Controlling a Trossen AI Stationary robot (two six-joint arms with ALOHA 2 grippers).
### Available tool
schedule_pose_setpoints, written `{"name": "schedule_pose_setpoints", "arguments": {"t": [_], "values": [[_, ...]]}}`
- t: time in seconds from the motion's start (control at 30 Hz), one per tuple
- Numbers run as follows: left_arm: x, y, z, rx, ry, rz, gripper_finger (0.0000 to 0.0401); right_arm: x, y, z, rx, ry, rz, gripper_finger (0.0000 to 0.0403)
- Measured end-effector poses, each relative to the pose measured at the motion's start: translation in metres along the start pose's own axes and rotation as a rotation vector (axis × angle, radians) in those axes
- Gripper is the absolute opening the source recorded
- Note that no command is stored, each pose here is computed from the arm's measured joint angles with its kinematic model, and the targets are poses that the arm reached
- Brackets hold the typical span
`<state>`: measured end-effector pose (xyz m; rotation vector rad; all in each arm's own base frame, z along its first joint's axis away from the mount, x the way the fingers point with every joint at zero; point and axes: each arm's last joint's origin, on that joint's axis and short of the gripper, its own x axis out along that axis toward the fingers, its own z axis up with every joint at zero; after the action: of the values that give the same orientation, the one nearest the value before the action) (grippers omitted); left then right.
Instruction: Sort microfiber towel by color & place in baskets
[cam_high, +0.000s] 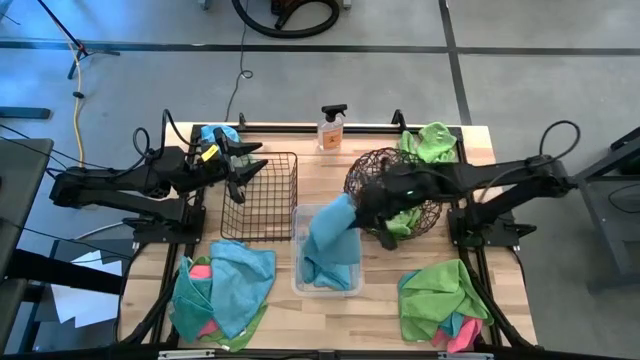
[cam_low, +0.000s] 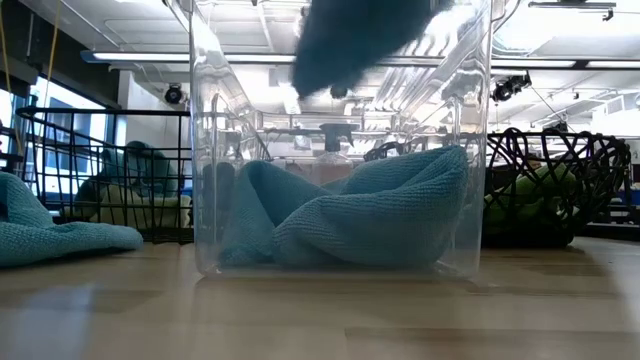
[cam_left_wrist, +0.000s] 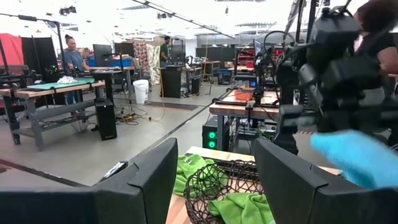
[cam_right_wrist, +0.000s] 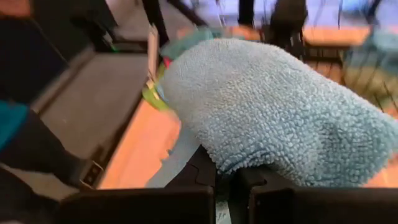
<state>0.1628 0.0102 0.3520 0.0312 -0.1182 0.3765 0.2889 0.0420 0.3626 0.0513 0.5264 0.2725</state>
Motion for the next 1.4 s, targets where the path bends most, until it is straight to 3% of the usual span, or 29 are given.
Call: {"name": "schedule_pose_setpoints", "arguments": {"t": [0.27,0.53,0.87,1.0,1.17,1.4], "values": [[0.000,0.000,0.000,0.000,0.001,0.002,0.0200,0.053,-0.006,0.000,-0.010,0.224,0.010,0.0000],[0.000,0.000,0.000,0.000,0.001,0.003,0.0200,0.104,-0.006,-0.033,-0.078,0.491,0.068,0.0000],[0.000,0.000,0.000,0.002,0.001,0.003,0.0200,0.128,-0.011,-0.049,-0.013,0.557,0.042,0.0028],[0.000,0.000,0.000,0.028,0.001,0.003,0.0200,0.127,-0.013,-0.049,0.023,0.559,0.068,0.0071],[0.000,0.000,0.000,0.034,0.001,0.003,0.0200,0.124,-0.014,-0.049,0.063,0.589,0.087,0.0160],[0.000,0.000,0.000,0.034,0.001,0.003,0.0200,0.097,-0.014,-0.018,-0.037,0.664,-0.013,0.0268]]}}
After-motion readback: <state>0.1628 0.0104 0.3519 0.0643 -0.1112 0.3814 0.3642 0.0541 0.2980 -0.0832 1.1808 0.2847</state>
